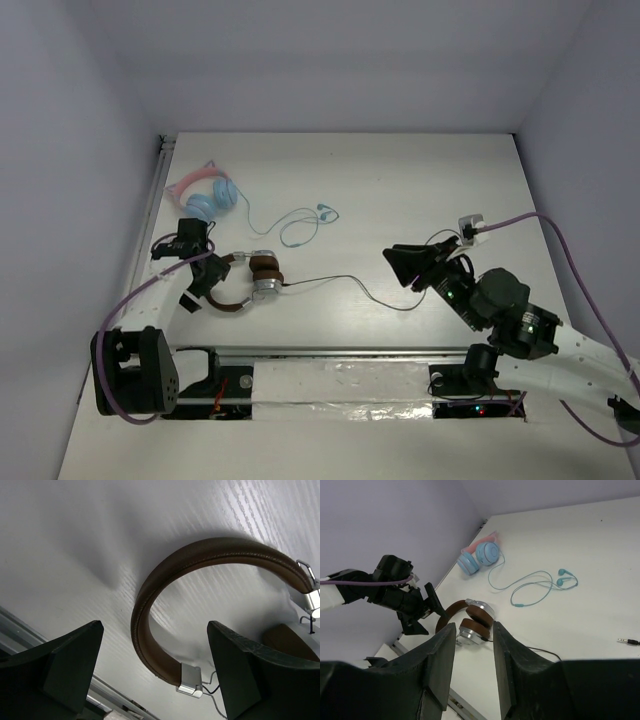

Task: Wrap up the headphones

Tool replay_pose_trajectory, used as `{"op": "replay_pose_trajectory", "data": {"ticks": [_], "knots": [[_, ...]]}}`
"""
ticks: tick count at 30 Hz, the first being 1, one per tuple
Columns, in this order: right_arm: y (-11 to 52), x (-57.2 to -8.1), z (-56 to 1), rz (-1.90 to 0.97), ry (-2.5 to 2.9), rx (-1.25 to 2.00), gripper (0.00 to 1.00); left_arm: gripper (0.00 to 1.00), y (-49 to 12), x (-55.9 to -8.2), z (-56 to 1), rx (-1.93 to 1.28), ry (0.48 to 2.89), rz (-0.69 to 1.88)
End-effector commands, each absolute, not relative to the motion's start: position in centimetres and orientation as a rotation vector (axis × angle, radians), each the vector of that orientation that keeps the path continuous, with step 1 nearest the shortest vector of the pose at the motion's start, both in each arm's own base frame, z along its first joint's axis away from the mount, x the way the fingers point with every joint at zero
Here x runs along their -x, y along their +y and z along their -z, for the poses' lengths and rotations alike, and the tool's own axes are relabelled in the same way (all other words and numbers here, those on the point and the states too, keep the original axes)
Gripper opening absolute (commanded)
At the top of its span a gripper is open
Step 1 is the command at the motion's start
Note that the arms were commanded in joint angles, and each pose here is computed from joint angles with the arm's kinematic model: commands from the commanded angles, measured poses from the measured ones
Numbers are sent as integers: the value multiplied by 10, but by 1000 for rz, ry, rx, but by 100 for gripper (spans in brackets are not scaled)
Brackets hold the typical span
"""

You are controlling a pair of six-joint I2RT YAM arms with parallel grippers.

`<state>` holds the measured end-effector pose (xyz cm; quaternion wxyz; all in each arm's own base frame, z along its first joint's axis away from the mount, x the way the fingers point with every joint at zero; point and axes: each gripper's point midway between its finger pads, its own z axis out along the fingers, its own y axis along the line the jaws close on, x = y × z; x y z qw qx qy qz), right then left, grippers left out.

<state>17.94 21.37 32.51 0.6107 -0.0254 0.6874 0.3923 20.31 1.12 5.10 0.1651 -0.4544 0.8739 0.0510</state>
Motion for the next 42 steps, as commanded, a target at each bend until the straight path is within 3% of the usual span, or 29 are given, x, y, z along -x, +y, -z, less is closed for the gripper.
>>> {"op": "replay_pose_trajectory", "data": {"ticks": [1,6,14,16,17,18,21,22,24,27,31,35,37,39,42], "knots": [[209,-178,-334,-927,1554,35,42,83,18,-214,-49,1324,2430,-163],[210,-181,-331,-907,1563,31,42,73,1,-223,-31,1286,2505,-50],[208,-185,-330,-883,1566,13,42,71,1,-217,8,1288,2607,-117],[209,-186,-330,-878,1567,13,42,53,-2,-217,13,1285,2621,-97],[209,-187,-328,-873,1571,10,42,51,-3,-216,15,1279,2621,-78],[210,-188,-328,-865,1574,9,42,38,-4,-217,14,1272,2616,-64],[206,-194,-325,-823,1580,-26,41,22,-5,-222,7,1241,2575,-50],[204,-197,-326,-806,1578,-41,41,1,-10,-224,5,1201,2579,-14],[204,-197,-327,-797,1579,-40,41,0,-14,-226,1,1165,2586,10],[209,-198,-326,-798,1587,-18,31,0,-30,-238,-23,1034,2581,92],[234,-195,-318,-830,1624,82,0,0,-37,-252,-82,803,2503,195],[268,-184,-308,-911,1668,224,0,0,-57,-263,-176,531,2252,425],[280,-180,-312,-958,1643,277,0,0,-55,-265,-203,456,2199,410],[291,-177,-304,-962,1650,350,5,0,-54,-270,-241,353,2130,397],[300,-178,-301,-949,1635,409,42,0,-62,-283,-279,263,2056,436]]}}
